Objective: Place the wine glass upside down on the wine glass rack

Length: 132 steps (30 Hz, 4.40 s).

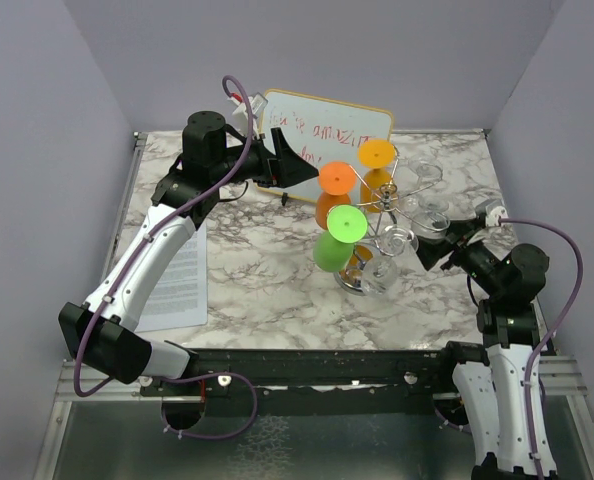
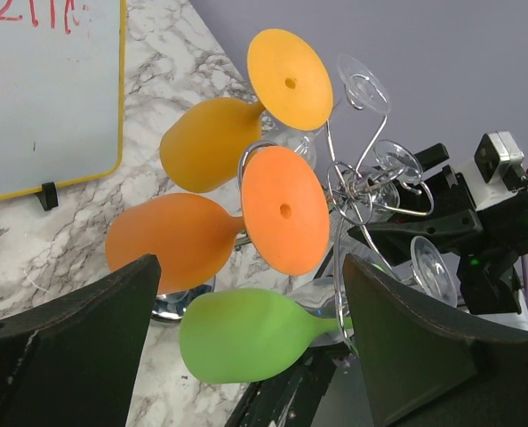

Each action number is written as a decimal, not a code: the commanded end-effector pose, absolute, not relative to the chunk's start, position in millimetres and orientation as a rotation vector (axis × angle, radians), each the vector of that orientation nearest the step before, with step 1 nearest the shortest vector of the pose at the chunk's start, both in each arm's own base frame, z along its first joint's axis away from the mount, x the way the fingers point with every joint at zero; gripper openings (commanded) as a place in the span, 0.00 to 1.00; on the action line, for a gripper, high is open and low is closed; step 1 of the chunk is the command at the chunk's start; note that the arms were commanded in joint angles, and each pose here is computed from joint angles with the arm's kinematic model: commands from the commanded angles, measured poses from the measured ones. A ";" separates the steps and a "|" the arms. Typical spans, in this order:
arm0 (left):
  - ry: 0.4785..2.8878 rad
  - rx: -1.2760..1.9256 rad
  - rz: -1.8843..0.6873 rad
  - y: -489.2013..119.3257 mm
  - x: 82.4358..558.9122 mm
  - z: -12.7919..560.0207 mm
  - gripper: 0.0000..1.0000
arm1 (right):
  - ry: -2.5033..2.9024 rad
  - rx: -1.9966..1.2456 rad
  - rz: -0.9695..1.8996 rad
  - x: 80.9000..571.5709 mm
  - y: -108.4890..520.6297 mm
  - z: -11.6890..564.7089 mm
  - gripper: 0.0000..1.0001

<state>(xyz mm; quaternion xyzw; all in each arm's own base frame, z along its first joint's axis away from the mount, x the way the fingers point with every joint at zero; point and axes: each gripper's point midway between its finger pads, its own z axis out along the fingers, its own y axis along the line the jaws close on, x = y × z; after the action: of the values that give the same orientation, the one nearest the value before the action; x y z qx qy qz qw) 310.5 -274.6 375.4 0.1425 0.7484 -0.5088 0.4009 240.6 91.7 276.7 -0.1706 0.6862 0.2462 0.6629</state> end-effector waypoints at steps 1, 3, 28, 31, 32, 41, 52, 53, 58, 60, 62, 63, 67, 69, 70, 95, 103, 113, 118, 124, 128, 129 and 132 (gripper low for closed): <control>1.867 0.386 -1.294 -275.4 311.0 382.3 0.85 | 1.430 -0.529 0.571 227.3 105.8 309.4 0.03; 1.869 0.385 -1.293 -275.5 311.4 381.3 0.85 | 1.438 -0.560 0.566 225.4 107.1 305.8 0.03; 1.896 0.366 -1.276 -276.6 319.4 370.8 0.85 | 1.373 -0.642 0.437 196.9 104.3 318.6 0.03; 1.895 0.366 -1.275 -276.4 319.5 371.0 0.85 | 1.361 -0.624 0.428 196.3 102.8 320.7 0.03; 1.894 0.366 -1.274 -276.4 319.4 371.1 0.85 | 1.357 -0.617 0.423 196.6 102.0 321.6 0.03; 1.893 0.366 -1.275 -276.9 320.0 371.7 0.85 | 1.335 -0.553 0.375 197.1 93.6 327.0 0.06; 1.891 0.365 -1.275 -276.6 320.5 371.8 0.85 | 1.357 -0.514 0.310 193.9 83.6 321.3 0.03; 1.892 0.366 -1.275 -276.6 320.5 371.7 0.85 | 1.355 -0.506 0.302 194.1 82.1 321.7 0.03; 1.893 0.364 -1.274 -276.5 321.0 371.1 0.85 | 1.349 -0.438 0.264 200.3 72.1 320.9 0.04; 1.893 0.364 -1.273 -276.4 321.2 371.0 0.85 | 1.356 -0.412 0.254 204.6 68.2 318.9 0.04; 1.894 0.364 -1.274 -276.5 321.1 370.9 0.85 | 1.352 -0.394 0.249 206.6 66.0 318.8 0.04; 1.893 0.364 -1.274 -276.5 321.0 371.1 0.85 | 1.346 -0.388 0.248 206.6 65.4 319.7 0.04; 1.891 0.367 -1.272 -276.4 321.0 371.6 0.85 | 1.332 -0.342 0.234 208.9 59.8 319.8 0.05; 1.890 0.367 -1.272 -276.2 320.7 372.2 0.85 | 1.335 -0.346 0.239 209.7 60.7 319.2 0.05; 1.890 0.369 -1.272 -276.4 320.5 372.2 0.85 | 1.346 -0.354 0.245 211.0 61.7 317.6 0.05; 1.889 0.375 -1.255 -274.2 320.7 371.6 0.85 | 1.480 -0.410 0.367 220.3 76.5 291.3 0.91; 1.888 0.378 -1.247 -273.2 321.1 371.6 0.85 | 1.497 -0.416 0.335 213.5 73.5 291.0 0.98; 1.915 0.347 -1.144 -263.0 331.3 366.7 0.87 | 1.474 -0.229 0.235 184.6 50.7 306.8 0.99; 1.921 0.336 -1.106 -258.8 335.9 366.9 0.87 | 1.414 -0.243 0.223 167.3 53.1 330.3 0.99; 1.923 0.316 -1.059 -252.0 339.2 368.6 0.88 | 1.370 -0.281 0.214 150.2 58.0 359.8 0.99; 1.914 0.304 -1.006 -243.9 339.0 372.3 0.88 | 1.254 -0.188 0.179 134.9 47.6 406.2 0.98; 1.906 0.293 -0.987 -240.3 338.0 374.9 0.88 | 1.225 -0.147 0.170 131.8 42.7 418.8 0.98; 1.845 0.295 -0.921 -226.9 329.1 389.5 0.90 | 1.233 0.053 0.121 130.5 14.9 447.2 0.95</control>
<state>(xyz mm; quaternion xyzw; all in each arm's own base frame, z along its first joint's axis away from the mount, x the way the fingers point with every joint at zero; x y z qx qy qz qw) 338.0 -251.7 356.6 0.1222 0.7856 -0.4210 0.4367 130.8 50.0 412.2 -0.0976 0.5802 0.0825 0.8044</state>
